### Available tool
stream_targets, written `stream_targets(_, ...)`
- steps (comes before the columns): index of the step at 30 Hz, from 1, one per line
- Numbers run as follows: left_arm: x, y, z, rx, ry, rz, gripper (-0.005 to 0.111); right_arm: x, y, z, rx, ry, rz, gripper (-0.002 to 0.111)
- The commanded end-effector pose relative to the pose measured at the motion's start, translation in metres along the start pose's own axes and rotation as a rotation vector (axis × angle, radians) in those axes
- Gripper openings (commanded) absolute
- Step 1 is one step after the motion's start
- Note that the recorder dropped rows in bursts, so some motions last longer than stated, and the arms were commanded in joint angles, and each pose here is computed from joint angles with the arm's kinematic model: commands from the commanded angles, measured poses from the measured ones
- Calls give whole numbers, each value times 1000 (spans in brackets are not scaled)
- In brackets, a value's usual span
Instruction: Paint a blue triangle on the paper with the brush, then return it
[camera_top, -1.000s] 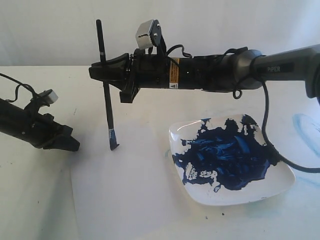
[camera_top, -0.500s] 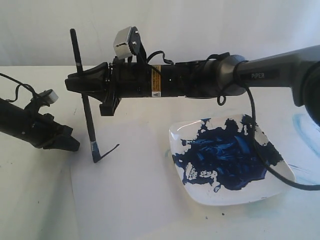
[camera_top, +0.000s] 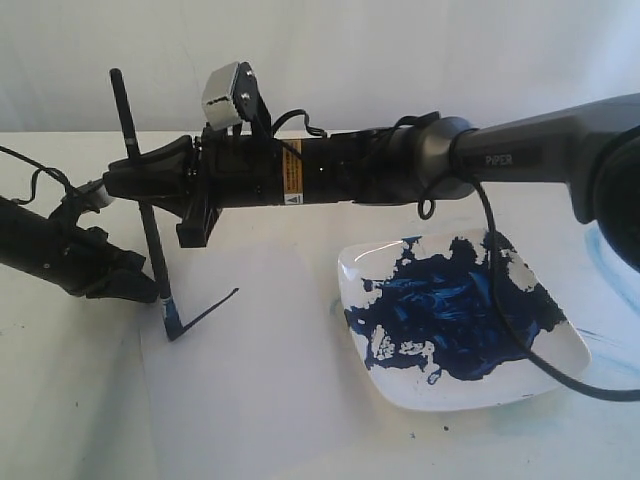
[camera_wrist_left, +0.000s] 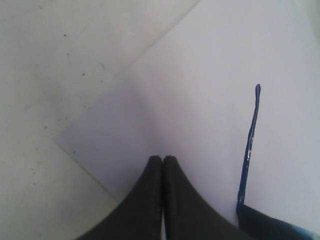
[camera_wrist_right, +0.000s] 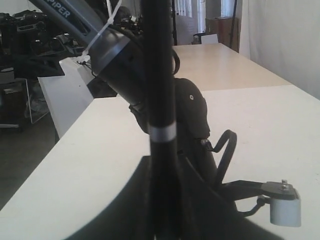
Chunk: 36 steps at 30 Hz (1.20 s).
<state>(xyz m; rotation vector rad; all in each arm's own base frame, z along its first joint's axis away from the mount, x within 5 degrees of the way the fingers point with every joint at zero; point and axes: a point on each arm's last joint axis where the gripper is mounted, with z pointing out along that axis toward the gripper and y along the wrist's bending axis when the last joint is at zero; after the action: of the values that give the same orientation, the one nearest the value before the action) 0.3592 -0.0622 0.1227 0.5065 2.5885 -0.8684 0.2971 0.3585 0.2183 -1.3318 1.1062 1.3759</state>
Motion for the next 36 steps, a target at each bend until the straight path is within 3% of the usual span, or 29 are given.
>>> stream_targets(1,4,2,2,4,28,12,0,-2,0,1,-4,-17,10,0)
stream_targets(10,4,2,2,4,28,10,0,-8,1,0,1,-31,4,0)
stream_targets(18,4,2,2,7,29,10,0,-50,7,-6,41,-57,-54,0)
stream_targets(21,4,1,2,12,31,10,0,-73,8,-11,128,-36,-47,0)
stream_targets(26,5,1,2,14,33,12,0,-109,3,-27,420,36,117,0)
stream_targets(29,5,1,2,9,39,19,0,-126,6,-36,518,49,97,0)
stream_targets(36,5,3,2,-14,32,23,0,-132,24,-35,705,76,147,0)
